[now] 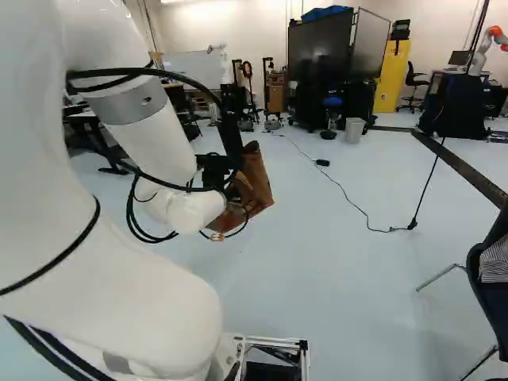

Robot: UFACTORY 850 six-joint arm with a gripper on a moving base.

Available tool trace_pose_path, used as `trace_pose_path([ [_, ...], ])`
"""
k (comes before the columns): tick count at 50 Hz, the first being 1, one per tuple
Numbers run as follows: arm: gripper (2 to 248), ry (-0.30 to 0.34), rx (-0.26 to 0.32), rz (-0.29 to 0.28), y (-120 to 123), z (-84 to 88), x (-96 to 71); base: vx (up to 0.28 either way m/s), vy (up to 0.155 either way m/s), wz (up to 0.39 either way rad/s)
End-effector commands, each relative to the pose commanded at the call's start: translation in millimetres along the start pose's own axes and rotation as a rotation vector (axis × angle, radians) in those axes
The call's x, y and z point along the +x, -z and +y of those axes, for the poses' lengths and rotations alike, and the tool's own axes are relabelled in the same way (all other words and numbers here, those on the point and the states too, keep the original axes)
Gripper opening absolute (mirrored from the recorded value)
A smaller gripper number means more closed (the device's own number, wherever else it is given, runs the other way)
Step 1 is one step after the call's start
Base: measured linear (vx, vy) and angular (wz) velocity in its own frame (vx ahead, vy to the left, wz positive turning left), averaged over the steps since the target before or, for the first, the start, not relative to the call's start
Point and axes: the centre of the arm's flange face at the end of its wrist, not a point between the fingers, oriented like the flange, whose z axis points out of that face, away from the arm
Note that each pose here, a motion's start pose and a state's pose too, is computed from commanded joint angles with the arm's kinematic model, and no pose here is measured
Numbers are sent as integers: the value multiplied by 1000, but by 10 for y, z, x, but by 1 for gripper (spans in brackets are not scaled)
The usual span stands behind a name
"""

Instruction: Pick up the grocery bag from the ground

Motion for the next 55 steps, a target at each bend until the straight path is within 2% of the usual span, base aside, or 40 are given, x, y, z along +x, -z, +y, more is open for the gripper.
trace_pose_path([
  [26,22,46,-7,79,249,47,-56,0,0,0],
  [55,22,55,-9,94,296,56,-70,0,0,0],
])
